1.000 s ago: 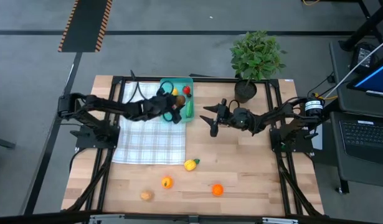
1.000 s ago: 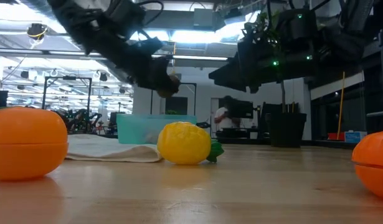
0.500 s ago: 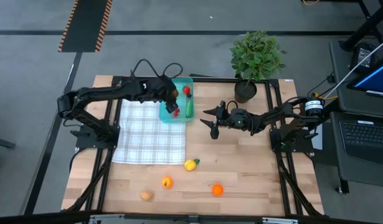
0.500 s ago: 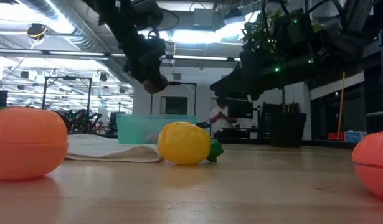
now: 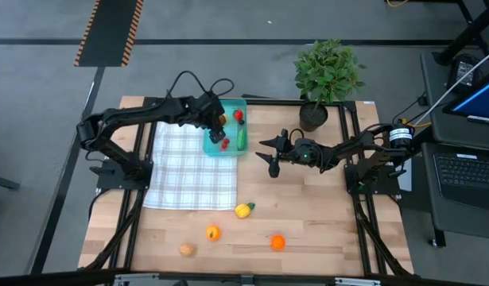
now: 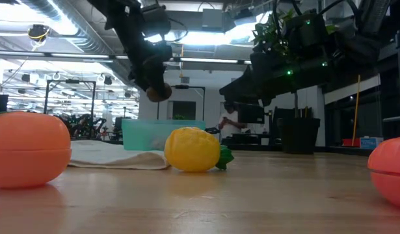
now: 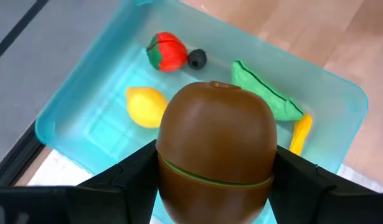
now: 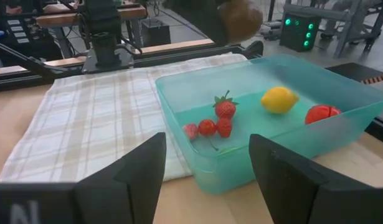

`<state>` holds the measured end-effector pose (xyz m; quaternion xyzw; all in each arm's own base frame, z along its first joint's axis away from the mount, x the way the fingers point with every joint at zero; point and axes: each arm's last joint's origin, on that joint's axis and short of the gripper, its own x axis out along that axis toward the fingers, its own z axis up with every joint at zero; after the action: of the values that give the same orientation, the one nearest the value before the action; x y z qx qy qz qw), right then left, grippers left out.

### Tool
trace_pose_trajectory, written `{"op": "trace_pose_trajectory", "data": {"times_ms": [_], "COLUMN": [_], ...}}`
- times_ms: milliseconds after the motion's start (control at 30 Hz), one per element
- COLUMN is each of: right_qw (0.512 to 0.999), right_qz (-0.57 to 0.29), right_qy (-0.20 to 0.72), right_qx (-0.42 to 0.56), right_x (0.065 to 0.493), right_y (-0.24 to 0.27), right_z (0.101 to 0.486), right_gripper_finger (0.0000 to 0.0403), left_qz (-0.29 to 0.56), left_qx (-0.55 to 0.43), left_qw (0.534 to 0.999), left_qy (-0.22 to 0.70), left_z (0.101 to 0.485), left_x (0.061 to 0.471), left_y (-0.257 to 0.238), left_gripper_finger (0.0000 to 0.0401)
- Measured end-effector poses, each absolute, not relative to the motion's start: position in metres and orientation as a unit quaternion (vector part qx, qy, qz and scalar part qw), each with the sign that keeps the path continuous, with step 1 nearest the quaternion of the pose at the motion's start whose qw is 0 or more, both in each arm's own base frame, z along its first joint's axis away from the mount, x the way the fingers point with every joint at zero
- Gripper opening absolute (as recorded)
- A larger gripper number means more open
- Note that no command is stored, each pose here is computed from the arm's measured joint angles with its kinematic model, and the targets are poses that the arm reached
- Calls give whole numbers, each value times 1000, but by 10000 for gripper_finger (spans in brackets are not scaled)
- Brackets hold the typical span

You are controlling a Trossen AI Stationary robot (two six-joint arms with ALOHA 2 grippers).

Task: Pick and placing Produce into tupperware
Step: Put the brown kiwi into the blue bin, then put the yellow pineapple into the blue bin

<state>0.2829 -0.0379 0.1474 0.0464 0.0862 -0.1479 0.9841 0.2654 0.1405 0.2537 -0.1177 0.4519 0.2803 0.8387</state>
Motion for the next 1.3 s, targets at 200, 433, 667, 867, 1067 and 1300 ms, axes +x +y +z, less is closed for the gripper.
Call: {"op": "trace_pose_trajectory", "data": {"times_ms": [200, 433, 667, 867, 1067, 1300], "right_qw": [984, 984, 984, 984, 983, 983], "right_qz": [-148, -148, -148, -148, -148, -148], "right_qy": [88, 89, 93, 94, 96, 97], "right_qx": [46, 45, 45, 43, 44, 44], "right_x": [283, 283, 283, 283, 282, 282], "right_y": [-38, -38, -38, -38, -38, -38], "right_z": [147, 147, 146, 146, 146, 145], "right_gripper_finger": [232, 232, 232, 232, 232, 232], "left_qz": [287, 305, 302, 295, 294, 331], "left_qx": [-118, -124, -122, -109, -99, -69], "left_qw": [830, 805, 790, 795, 799, 788], "left_qy": [464, 493, 519, 519, 516, 514], "left_z": [237, 216, 196, 189, 190, 198], "left_x": [272, 272, 273, 278, 279, 277], "left_y": [153, 174, 184, 187, 188, 186], "left_gripper_finger": [235, 235, 235, 265, 276, 266]}}
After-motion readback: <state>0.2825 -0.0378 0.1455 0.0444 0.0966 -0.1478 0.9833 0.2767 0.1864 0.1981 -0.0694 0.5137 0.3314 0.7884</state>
